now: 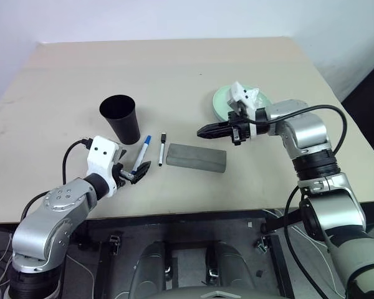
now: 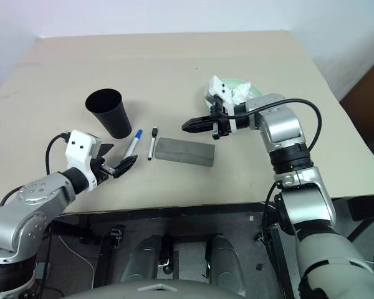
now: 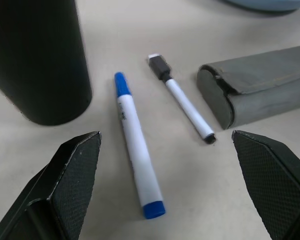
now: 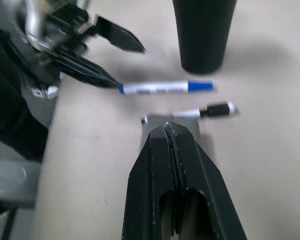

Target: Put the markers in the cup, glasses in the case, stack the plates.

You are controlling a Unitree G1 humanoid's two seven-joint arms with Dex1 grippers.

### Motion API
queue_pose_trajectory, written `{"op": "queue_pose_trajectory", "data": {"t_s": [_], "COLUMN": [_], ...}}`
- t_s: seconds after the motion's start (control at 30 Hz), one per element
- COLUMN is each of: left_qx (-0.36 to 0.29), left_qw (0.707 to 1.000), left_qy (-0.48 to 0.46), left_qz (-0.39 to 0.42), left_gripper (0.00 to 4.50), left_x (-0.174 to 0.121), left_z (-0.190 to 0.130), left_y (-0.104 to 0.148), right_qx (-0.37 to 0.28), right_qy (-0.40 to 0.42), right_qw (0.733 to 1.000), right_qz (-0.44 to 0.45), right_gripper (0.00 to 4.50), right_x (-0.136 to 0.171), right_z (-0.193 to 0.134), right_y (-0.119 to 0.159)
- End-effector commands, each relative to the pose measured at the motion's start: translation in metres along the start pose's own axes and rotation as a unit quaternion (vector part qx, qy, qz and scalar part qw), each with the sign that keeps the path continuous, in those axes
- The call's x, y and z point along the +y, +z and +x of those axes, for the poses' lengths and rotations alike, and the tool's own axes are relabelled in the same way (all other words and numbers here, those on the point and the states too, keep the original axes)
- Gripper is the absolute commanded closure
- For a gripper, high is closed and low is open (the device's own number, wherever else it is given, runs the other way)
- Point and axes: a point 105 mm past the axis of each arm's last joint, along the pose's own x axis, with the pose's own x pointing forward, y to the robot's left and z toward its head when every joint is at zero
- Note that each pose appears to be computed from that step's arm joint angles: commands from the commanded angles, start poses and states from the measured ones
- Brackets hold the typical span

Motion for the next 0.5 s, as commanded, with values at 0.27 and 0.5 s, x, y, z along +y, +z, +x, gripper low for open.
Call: {"op": "queue_pose_trajectory", "data": {"t_s": [0.27,0.5], "left_qx": [0.064,0.066], "left_qw": [0.995,0.993], "left_qy": [0.071,0.098], "left_qz": [-0.001,-0.015], "left_gripper": [0.1,0.1], "left_x": [0.0,0.011], "left_z": [0.016,0.026], "left_y": [-0.003,-0.001], "right_qx": [-0.052,-0.061], "right_qy": [-0.03,-0.049], "right_qw": [0.996,0.995], "right_qz": [-0.065,-0.058], "right_gripper": [4.47,3.25], "right_x": [0.008,0.012], "right_z": [-0.021,-0.031], "right_y": [0.027,0.022]}}
